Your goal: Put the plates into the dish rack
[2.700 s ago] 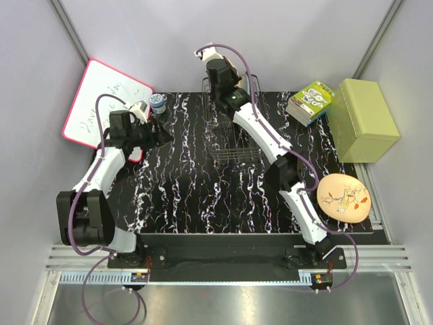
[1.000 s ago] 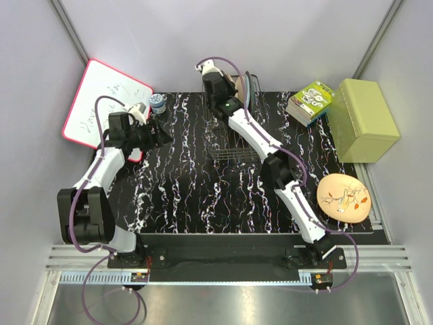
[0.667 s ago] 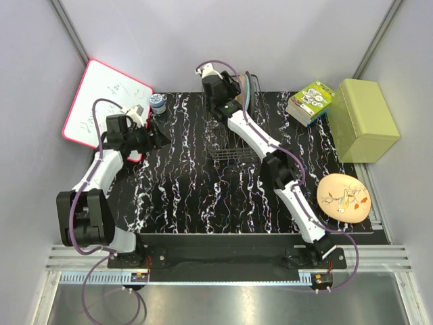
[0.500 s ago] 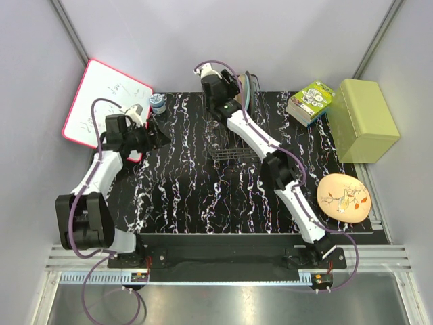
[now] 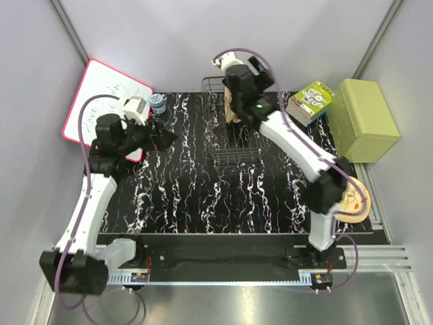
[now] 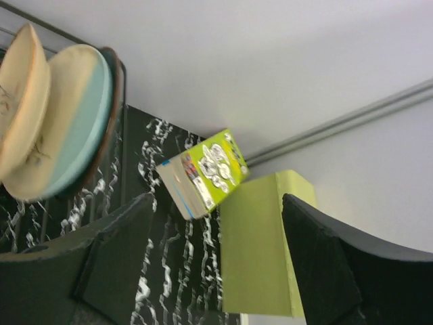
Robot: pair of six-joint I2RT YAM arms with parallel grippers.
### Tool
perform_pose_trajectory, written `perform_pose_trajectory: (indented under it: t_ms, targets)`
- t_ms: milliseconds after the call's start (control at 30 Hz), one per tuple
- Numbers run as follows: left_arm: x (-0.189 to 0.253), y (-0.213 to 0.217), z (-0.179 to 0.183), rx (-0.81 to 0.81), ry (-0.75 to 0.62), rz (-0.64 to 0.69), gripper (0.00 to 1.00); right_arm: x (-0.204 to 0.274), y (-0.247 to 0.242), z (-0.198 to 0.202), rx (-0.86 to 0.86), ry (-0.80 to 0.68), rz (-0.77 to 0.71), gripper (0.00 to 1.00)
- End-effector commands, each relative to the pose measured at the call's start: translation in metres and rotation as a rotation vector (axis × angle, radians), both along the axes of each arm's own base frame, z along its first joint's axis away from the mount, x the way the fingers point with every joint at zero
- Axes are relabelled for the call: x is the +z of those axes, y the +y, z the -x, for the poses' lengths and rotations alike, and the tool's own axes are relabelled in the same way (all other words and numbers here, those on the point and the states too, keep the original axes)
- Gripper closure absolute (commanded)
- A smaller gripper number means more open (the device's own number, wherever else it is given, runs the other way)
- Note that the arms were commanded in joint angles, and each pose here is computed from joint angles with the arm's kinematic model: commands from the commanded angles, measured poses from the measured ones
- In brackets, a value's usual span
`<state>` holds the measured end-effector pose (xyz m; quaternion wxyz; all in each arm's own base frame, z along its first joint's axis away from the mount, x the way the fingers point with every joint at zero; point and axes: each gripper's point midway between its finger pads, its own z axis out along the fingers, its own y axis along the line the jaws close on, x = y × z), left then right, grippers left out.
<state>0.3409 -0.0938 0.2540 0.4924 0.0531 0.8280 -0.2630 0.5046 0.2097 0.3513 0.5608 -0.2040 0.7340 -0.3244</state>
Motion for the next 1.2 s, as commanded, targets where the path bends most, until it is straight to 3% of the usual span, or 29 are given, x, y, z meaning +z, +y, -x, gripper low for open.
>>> perform_pose_trajectory:
  t_ms: [0, 33, 100, 133, 167, 267, 500, 567, 633, 667, 700, 767, 867, 900, 933, 1033, 1167]
  targets:
    - [0.077, -0.074, 0.05, -0.293, -0.307, 0.049, 0.01, 0.043, -0.042, 0.069, 0.095, 0.005, -0.049, 0.14]
    - [0.078, -0.084, 0.056, -0.299, -0.289, 0.09, 0.01, 0.06, -0.057, 0.09, 0.105, -0.021, -0.115, 0.1]
    - [0.076, -0.118, 0.072, -0.384, -0.256, 0.149, 0.01, 0.025, -0.079, 0.111, 0.121, 0.123, -0.111, 0.06]
    - [0.068, -0.132, 0.072, -0.391, -0.201, 0.179, 0.01, 0.025, -0.084, 0.126, 0.157, 0.145, -0.213, 0.05]
    - [0.064, -0.145, 0.073, -0.402, -0.175, 0.191, 0.01, 0.002, -0.097, 0.139, 0.148, 0.238, -0.222, 0.0]
    - [0.046, -0.195, 0.086, -0.478, -0.124, 0.219, 0.01, -0.008, -0.141, 0.16, 0.095, 0.266, -0.345, 0.0]
    - [-0.002, -0.306, 0.115, -0.585, -0.017, 0.233, 0.03, 0.037, -0.188, 0.195, 0.019, 0.097, -0.443, 0.0]
    - [0.008, -0.338, 0.111, -0.598, -0.005, 0.257, 0.06, 0.048, -0.211, 0.203, -0.046, 0.039, -0.458, 0.0]
    - [-0.028, -0.374, 0.111, -0.616, 0.111, 0.246, 0.1, 0.057, -0.22, 0.213, -0.058, -0.002, -0.471, 0.0]
    - [-0.01, -0.391, 0.105, -0.624, 0.098, 0.284, 0.11, 0.059, -0.224, 0.215, -0.066, -0.014, -0.474, 0.0]
    - [-0.043, -0.409, 0.105, -0.63, 0.156, 0.254, 0.14, 0.06, -0.226, 0.217, -0.069, -0.024, -0.486, 0.0]
    - [-0.038, -0.433, 0.098, -0.636, 0.144, 0.268, 0.16, 0.062, -0.233, 0.224, -0.088, -0.044, -0.502, 0.0]
    - [-0.077, -0.458, 0.092, -0.619, 0.166, 0.238, 0.17, 0.06, -0.248, 0.234, -0.141, -0.055, -0.472, 0.01]
    - [-0.071, -0.468, 0.09, -0.623, 0.153, 0.257, 0.17, 0.058, -0.25, 0.235, -0.139, -0.045, -0.452, 0.01]
    - [-0.097, -0.474, 0.087, -0.614, 0.197, 0.231, 0.17, 0.055, -0.248, 0.235, -0.129, -0.029, -0.45, 0.01]
    - [-0.114, -0.491, 0.082, -0.619, 0.181, 0.207, 0.17, 0.049, -0.246, 0.241, -0.133, -0.013, -0.493, 0.01]
    - [-0.128, -0.518, 0.094, -0.667, 0.148, 0.171, 0.16, 0.039, -0.241, 0.243, -0.122, 0.015, -0.523, 0.01]
